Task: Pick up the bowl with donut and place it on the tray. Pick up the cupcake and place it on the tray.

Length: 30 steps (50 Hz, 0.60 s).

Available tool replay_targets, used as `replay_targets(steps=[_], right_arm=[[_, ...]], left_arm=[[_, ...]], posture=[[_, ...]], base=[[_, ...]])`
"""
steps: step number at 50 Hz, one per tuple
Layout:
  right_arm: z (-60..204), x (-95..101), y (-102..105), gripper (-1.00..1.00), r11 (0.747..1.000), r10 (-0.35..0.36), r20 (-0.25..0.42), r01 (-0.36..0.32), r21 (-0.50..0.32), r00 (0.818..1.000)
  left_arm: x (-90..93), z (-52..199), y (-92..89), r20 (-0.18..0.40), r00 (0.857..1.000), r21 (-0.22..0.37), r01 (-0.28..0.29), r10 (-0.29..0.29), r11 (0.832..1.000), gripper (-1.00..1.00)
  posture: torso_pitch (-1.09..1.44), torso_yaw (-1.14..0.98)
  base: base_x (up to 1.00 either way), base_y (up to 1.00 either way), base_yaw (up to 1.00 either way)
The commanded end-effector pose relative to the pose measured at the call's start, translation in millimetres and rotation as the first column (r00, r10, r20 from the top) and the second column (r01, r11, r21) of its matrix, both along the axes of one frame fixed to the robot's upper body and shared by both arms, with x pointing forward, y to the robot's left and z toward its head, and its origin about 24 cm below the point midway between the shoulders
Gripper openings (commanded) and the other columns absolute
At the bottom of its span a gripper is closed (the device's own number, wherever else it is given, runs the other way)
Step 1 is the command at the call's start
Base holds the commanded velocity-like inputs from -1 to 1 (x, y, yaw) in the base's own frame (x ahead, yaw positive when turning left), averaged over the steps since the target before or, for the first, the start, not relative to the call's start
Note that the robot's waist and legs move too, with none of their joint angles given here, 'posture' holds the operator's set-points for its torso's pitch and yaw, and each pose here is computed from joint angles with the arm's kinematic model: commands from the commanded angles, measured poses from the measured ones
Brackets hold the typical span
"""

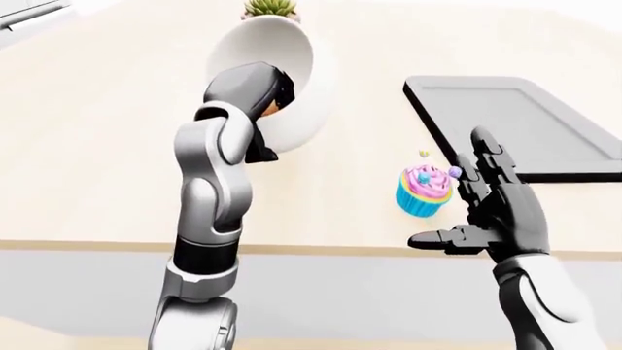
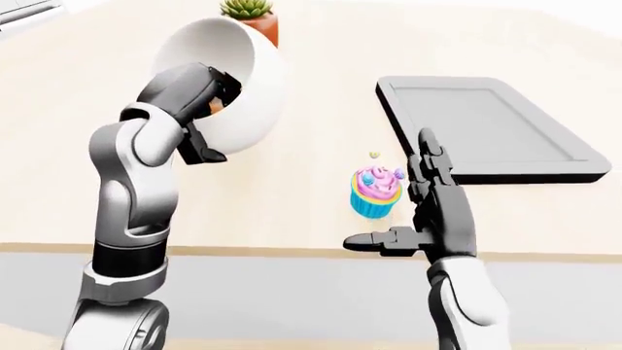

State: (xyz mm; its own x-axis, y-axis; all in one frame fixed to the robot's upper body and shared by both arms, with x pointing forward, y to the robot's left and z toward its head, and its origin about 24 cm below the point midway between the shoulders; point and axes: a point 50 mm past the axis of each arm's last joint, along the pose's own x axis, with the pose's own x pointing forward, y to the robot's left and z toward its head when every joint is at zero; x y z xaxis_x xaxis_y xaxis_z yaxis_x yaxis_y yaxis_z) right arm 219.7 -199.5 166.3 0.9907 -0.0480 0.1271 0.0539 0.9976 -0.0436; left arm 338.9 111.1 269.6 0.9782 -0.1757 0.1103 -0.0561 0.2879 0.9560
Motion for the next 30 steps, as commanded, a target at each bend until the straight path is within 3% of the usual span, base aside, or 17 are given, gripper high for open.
replay_targets(steps=[1, 12, 21, 22, 23, 24, 25, 26, 27, 30], right_arm=[[12.5, -2.1, 0.8, 0.88, 1.0, 0.001, 0.08, 0.001, -0.024, 0.997], [7.0, 14.5, 2.7, 0.81, 0.999, -0.006, 0.048, 0.008, -0.049, 0.999], [1.2, 24.2, 4.4, 0.87, 0.997, -0.013, 0.03, 0.016, -0.082, 0.999], [1.6, 24.2, 5.3, 0.8, 0.996, -0.013, 0.027, 0.015, -0.087, 1.0], [1.4, 24.9, 5.4, 0.44, 0.996, -0.012, 0.027, 0.014, -0.088, 1.0], [1.5, 25.0, 5.4, 0.4, 0.996, -0.012, 0.027, 0.015, -0.088, 1.0], [1.1, 25.4, 5.2, 0.19, 0.996, -0.012, 0.028, 0.015, -0.09, 1.0], [1.1, 25.4, 5.1, -0.16, 0.996, -0.012, 0.029, 0.015, -0.091, 1.0], [1.7, 25.0, 5.1, -0.29, 0.996, -0.012, 0.03, 0.015, -0.091, 0.999], [1.7, 24.9, 5.2, -0.4, 0.996, -0.012, 0.032, 0.015, -0.093, 0.999]], left_arm=[[-7.1, 19.4, -2.6, 0.096, 0.995, 0.0, 0.015, -0.015, 1.0, -1.0], [-7.7, 19.4, -2.5, 0.099, 0.995, -0.002, 0.018, -0.018, 1.0, -1.0], [-9.5, 20.4, -3.5, 0.1, 0.995, -0.005, 0.028, -0.027, 1.0, -1.0], [-9.6, 20.3, -3.7, 0.1, 0.995, -0.003, 0.028, -0.028, 1.0, -1.0], [-9.8, 20.6, -3.7, 0.1, 0.995, -0.003, 0.028, -0.027, 1.0, -1.0], [-9.5, 20.4, -3.5, 0.1, 0.995, -0.004, 0.028, -0.027, 1.0, -1.0], [-9.5, 20.2, -3.3, 0.101, 0.995, -0.004, 0.027, -0.027, 1.0, -1.0], [-9.3, 19.9, -3.3, 0.101, 0.995, -0.004, 0.027, -0.027, 1.0, -1.0], [-9.4, 19.8, -3.4, 0.101, 0.995, -0.004, 0.028, -0.027, 1.0, -1.0], [-9.8, 19.6, -3.6, 0.101, 0.995, -0.003, 0.029, -0.028, 1.0, -1.0]], posture=[[0.0, 0.0], [0.0, 0.0], [0.0, 0.0], [0.0, 0.0], [0.0, 0.0], [0.0, 0.0], [0.0, 0.0], [0.0, 0.0], [0.0, 0.0], [0.0, 0.0]], base=[[0.0, 0.0, 0.0], [0.0, 0.0, 0.0], [0.0, 0.0, 0.0], [0.0, 0.0, 0.0], [0.0, 0.0, 0.0], [0.0, 0.0, 0.0], [0.0, 0.0, 0.0], [0.0, 0.0, 0.0], [0.0, 0.0, 0.0], [0.0, 0.0, 0.0]])
